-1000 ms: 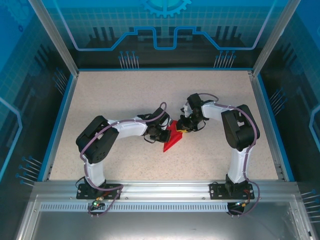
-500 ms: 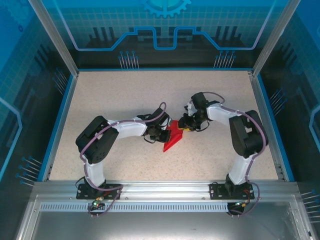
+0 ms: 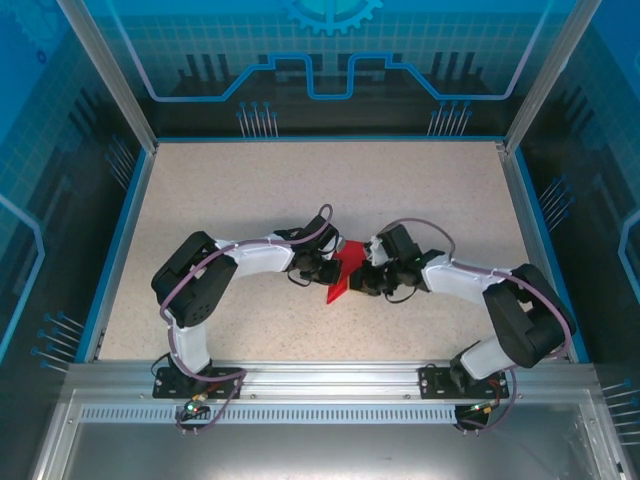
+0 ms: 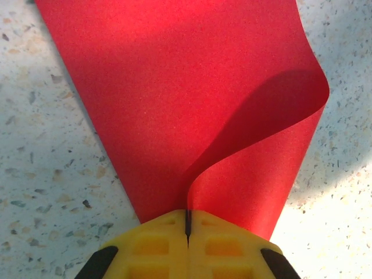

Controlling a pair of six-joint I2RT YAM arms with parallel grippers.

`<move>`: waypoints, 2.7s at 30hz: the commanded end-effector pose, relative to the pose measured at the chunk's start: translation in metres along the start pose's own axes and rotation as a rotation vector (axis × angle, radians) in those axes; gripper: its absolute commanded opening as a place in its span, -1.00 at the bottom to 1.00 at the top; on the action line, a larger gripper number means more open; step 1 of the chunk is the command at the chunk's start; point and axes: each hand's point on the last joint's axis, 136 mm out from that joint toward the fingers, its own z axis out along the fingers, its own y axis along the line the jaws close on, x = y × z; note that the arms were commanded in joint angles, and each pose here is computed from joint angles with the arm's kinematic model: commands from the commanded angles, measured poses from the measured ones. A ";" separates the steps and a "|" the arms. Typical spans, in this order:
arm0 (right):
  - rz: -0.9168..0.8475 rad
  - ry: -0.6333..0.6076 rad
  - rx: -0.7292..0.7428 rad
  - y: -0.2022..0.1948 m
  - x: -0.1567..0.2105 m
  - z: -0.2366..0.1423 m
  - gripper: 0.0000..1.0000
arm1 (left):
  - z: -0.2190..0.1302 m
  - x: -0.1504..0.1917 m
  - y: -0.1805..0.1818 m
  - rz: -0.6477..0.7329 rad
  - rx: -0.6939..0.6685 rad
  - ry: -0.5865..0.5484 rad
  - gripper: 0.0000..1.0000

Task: Fold a paper plane with a square sheet of paper (pick it up from the middle)
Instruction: Third fold the triangle at the center of the table.

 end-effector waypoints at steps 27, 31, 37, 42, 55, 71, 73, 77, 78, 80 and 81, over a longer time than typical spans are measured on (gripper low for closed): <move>0.047 -0.066 -0.077 0.014 0.003 0.051 -0.83 | 0.008 0.015 0.009 -0.003 -0.010 0.065 -1.00; 0.061 -0.067 -0.041 0.004 0.005 0.054 -0.83 | 0.008 0.016 0.008 -0.002 -0.007 0.067 -1.00; 0.058 -0.099 -0.001 -0.008 0.004 0.050 -0.82 | 0.010 0.018 0.009 -0.005 -0.007 0.077 -1.00; 0.027 -0.108 -0.061 0.002 0.004 0.050 -0.83 | 0.011 0.020 0.011 -0.008 -0.009 0.080 -1.00; -0.044 -0.214 -0.121 0.019 0.009 0.034 -0.82 | 0.014 0.021 0.012 -0.021 0.034 0.091 -1.00; -0.022 -0.194 -0.106 0.011 0.012 0.049 -0.83 | 0.021 0.021 0.012 0.026 0.055 0.126 -1.00; -0.012 -0.195 -0.097 0.007 0.012 0.051 -0.83 | 0.022 0.021 0.014 0.029 0.050 0.128 -1.00; -0.014 -0.181 -0.099 0.006 0.014 0.054 -0.83 | 0.022 0.020 0.015 0.034 0.049 0.132 -1.00; -0.014 -0.179 -0.097 0.006 0.014 0.055 -0.83 | 0.022 0.020 0.015 0.040 0.050 0.135 -1.00; -0.013 -0.175 -0.091 0.004 0.015 0.056 -0.83 | 0.021 0.019 0.015 0.044 0.049 0.134 -1.00; -0.010 -0.173 -0.084 0.002 0.015 0.056 -0.82 | 0.021 0.019 0.015 0.048 0.049 0.135 -1.00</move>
